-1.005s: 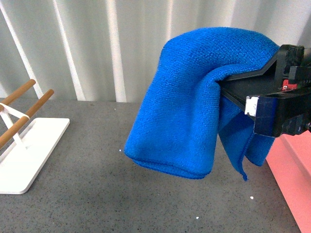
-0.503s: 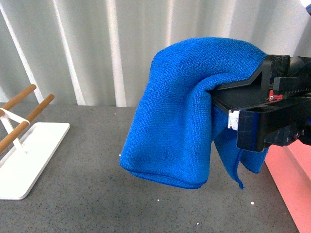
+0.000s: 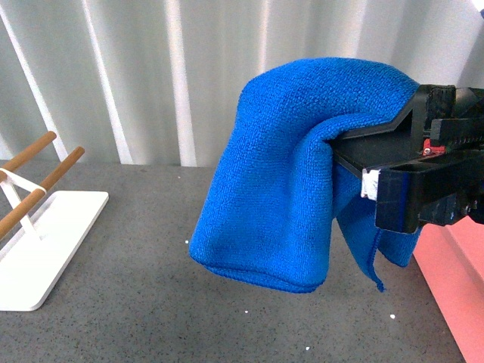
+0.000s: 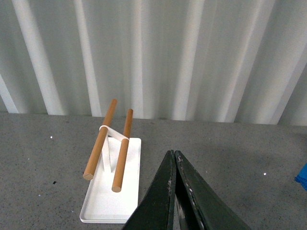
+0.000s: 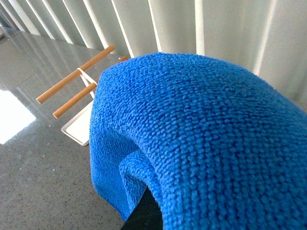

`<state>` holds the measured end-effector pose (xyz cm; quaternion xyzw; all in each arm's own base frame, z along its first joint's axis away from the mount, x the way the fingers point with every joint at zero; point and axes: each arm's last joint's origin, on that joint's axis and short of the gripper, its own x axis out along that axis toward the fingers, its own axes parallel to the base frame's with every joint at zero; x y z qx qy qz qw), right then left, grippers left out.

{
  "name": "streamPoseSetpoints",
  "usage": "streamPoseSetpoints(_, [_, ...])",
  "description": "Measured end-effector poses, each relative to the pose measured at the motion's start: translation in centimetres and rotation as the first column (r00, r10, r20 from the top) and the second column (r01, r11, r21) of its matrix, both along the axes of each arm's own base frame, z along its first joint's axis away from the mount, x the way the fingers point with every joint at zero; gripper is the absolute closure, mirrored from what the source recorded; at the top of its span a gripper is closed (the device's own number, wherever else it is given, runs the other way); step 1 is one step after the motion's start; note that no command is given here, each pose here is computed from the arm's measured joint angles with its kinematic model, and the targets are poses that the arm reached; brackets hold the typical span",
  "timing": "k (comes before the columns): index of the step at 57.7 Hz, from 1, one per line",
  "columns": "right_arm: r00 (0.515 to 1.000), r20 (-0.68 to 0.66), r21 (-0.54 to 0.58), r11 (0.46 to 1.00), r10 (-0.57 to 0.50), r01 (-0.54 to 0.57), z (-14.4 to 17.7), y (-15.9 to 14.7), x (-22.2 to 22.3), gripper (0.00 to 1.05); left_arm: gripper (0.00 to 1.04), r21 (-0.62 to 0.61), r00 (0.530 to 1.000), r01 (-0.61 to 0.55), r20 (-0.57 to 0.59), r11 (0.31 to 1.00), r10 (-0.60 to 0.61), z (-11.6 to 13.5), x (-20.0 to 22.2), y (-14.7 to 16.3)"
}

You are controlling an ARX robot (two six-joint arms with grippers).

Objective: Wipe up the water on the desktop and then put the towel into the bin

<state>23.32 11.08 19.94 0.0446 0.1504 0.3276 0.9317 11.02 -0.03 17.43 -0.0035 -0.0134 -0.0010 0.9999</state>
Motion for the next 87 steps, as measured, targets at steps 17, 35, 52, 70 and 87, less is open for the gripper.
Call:
streamPoseSetpoints(17, [0.999,-0.033,-0.021,1.0,-0.015,0.014,-1.3,-0.4,0.9,1.01,1.01,0.0,1.0,0.001,-0.009,1.0,-0.001,-0.3,-1.3,0.0])
streamPoseSetpoints(35, [0.99,-0.134,-0.051,0.998,-0.039,0.033,-4.1,-0.2,4.5,1.01,0.78,0.0,1.0,0.0,-0.008,1.0,0.0,-0.3,-1.4,0.0])
streamPoseSetpoints(52, [0.891,-0.441,-0.259,0.966,-0.104,-0.016,-11.2,-0.7,9.5,1.01,0.22,0.0,1.0,0.0,-0.008,1.0,0.0,-0.3,-1.4,0.0])
streamPoseSetpoints(70, [0.856,-0.495,-0.423,0.902,-0.152,-0.084,-15.1,2.2,15.4,1.01,0.07,0.002,1.0,0.0,-0.008,1.0,0.0,-0.3,-1.4,0.0])
streamPoseSetpoints(87, [0.881,-0.468,-0.416,0.896,-0.067,-0.153,-15.4,10.0,19.3,1.01,0.07,0.002,1.0,0.0,-0.008,1.0,0.0,-0.3,-1.4,0.0])
